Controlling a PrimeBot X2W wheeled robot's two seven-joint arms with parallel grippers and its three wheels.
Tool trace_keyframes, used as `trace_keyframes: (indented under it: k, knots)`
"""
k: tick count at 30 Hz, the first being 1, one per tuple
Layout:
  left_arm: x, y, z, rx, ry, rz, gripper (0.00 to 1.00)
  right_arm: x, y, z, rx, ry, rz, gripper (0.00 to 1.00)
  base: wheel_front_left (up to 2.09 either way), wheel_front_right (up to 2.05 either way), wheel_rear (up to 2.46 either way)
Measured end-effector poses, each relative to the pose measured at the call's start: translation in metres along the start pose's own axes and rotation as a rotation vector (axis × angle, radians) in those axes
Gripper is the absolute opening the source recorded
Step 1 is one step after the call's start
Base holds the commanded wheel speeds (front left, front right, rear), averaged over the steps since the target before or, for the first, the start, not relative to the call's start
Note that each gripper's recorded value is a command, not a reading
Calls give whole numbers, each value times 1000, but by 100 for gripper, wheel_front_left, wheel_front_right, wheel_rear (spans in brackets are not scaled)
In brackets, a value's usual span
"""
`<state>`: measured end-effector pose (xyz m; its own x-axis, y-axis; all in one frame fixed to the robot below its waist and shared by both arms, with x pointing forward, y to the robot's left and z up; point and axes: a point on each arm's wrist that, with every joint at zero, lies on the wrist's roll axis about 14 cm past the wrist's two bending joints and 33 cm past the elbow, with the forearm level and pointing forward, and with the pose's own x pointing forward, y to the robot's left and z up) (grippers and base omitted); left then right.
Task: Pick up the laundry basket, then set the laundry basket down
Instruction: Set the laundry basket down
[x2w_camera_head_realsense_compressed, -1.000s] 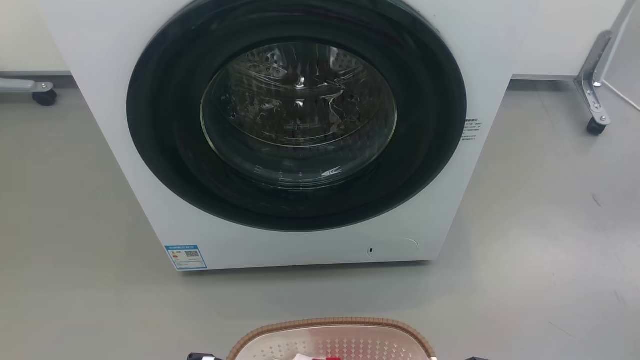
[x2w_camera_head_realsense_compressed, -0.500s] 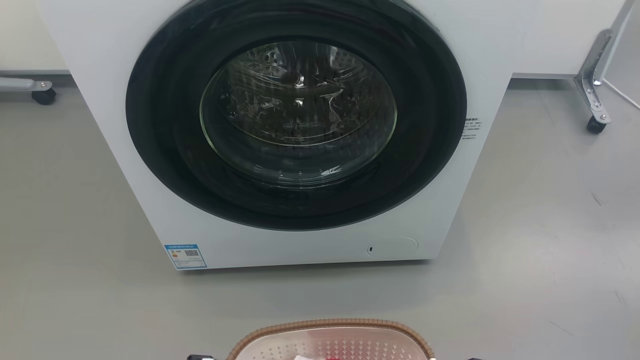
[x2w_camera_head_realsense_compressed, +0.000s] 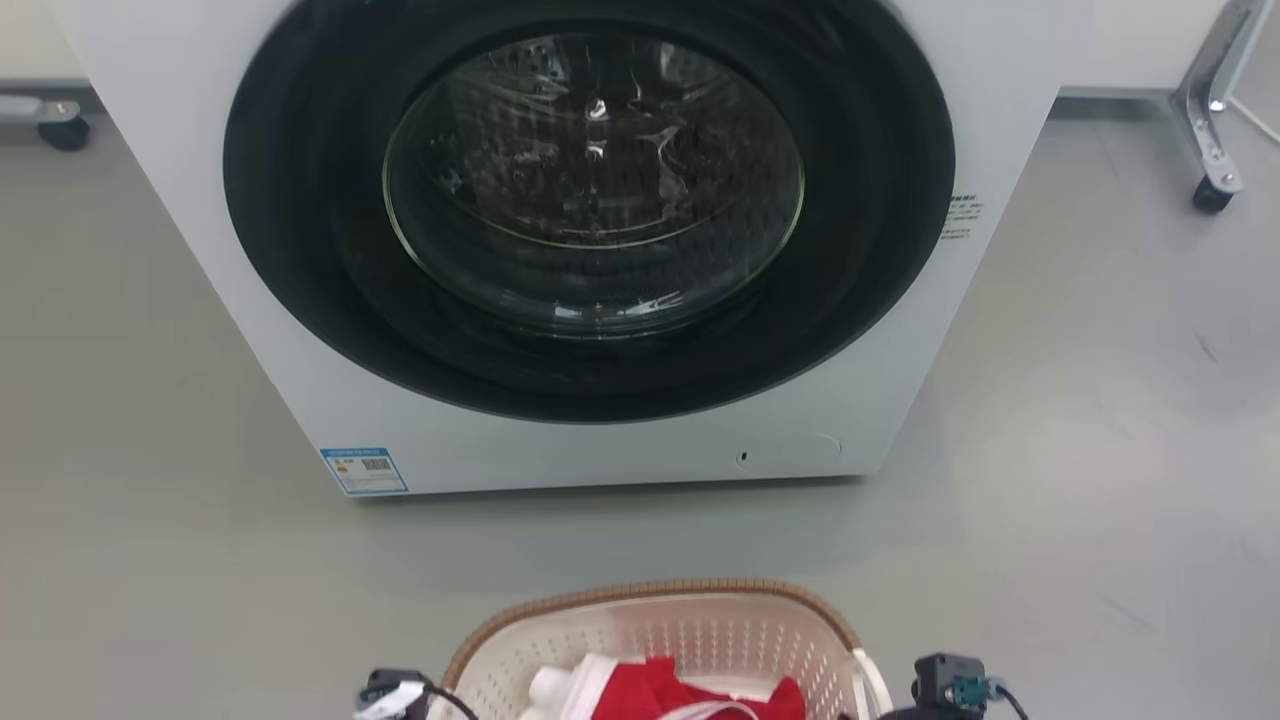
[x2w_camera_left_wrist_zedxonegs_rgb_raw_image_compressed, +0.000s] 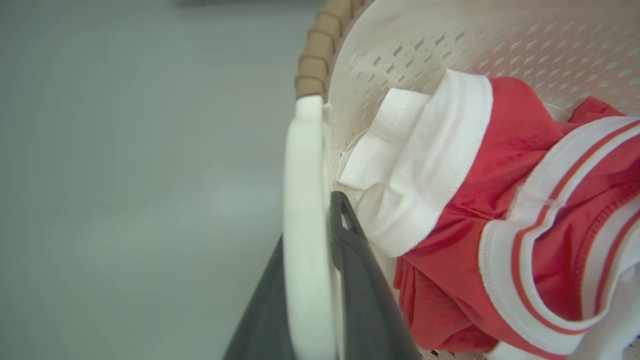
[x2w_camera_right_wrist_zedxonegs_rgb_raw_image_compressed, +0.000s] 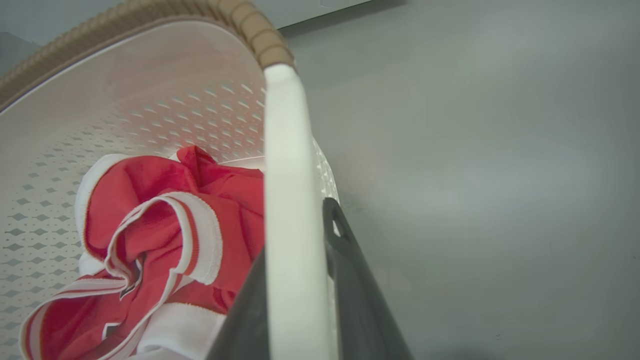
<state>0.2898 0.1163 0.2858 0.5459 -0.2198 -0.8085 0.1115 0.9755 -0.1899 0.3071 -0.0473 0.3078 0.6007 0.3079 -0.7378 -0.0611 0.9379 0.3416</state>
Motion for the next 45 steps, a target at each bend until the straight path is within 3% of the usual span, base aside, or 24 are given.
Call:
trace_keyframes:
  k: [17, 30, 45]
  knots:
    - [46, 12, 69, 15, -68, 13, 0, 56, -3, 70, -61, -77, 8, 0, 0, 0, 0]
    - [93, 24, 94, 7, -78, 25, 0, 111, -18, 93, -75, -74, -8, 0, 0, 0, 0]
    - [152, 40, 93, -4, -47, 40, 0, 179, -39, 87, -74, -26, -26, 0, 0, 0, 0]
